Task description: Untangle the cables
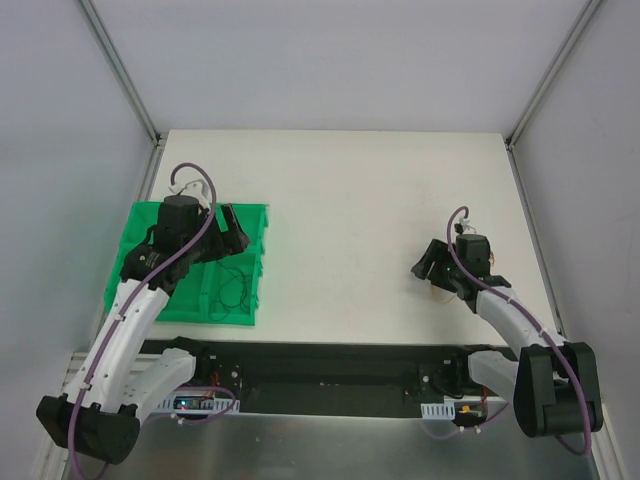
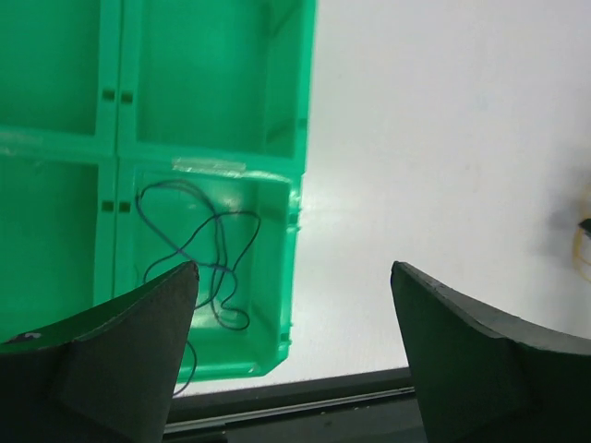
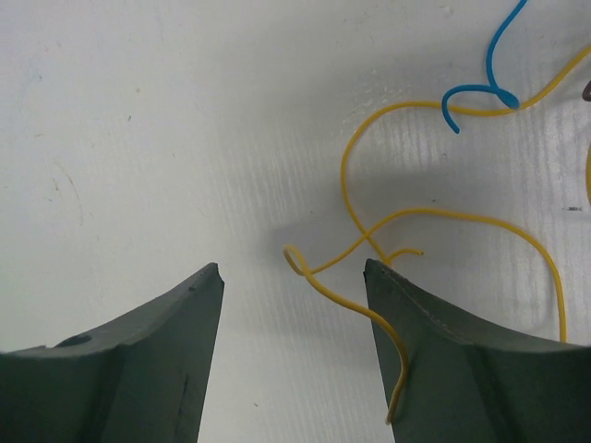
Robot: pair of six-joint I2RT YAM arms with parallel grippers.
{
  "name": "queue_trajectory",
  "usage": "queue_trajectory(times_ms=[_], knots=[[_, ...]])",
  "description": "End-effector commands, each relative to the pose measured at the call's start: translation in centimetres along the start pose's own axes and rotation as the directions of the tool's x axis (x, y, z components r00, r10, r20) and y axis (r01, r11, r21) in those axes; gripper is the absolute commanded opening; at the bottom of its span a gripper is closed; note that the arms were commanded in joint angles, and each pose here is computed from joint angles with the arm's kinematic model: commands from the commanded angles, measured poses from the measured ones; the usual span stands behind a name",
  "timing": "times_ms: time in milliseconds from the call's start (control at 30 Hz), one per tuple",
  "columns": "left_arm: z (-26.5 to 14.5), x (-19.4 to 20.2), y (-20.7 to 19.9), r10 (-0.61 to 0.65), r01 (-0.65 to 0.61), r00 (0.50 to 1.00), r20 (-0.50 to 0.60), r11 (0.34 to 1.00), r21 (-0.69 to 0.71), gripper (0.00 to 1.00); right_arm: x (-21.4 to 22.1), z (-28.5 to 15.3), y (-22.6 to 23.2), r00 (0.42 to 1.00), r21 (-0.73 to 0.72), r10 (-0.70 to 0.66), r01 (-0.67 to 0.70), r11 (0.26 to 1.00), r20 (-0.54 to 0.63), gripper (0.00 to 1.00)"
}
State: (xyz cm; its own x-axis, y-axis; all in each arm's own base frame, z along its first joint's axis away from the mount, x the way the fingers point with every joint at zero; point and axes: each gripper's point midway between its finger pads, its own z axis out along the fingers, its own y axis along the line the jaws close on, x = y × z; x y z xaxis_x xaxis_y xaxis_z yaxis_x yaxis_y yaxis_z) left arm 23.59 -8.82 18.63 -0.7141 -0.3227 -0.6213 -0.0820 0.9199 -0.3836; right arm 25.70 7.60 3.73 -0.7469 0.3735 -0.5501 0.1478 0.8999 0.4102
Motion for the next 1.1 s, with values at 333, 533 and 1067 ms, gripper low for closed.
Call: queue_trajectory(times_ms=[333,533,1067], knots=[[0.5,-6.4,-18.5,0.241,-0.233,0.969,0.046,0.846,0.480,0.78,-4.3,-4.3,-2.9,0.991,0.200,0.078,-0.099,0.975,0.107,0.65],[2.8,-2.4,-20.1,0.373,-0.262,0.925,-0.070,0.762,0.593,0.76,-3.2,-4.1,-1.4,0.997,0.117,0.078,-0.080,0.990,0.025,0.55],[0.6,-1.8,-19.6,0.414,-0.329,0.910,0.007,0.713,0.619,0.75,-1.8,-6.1,14.4,0.997,-0.354,-0.029,0.002,0.935,-0.072,0.01]])
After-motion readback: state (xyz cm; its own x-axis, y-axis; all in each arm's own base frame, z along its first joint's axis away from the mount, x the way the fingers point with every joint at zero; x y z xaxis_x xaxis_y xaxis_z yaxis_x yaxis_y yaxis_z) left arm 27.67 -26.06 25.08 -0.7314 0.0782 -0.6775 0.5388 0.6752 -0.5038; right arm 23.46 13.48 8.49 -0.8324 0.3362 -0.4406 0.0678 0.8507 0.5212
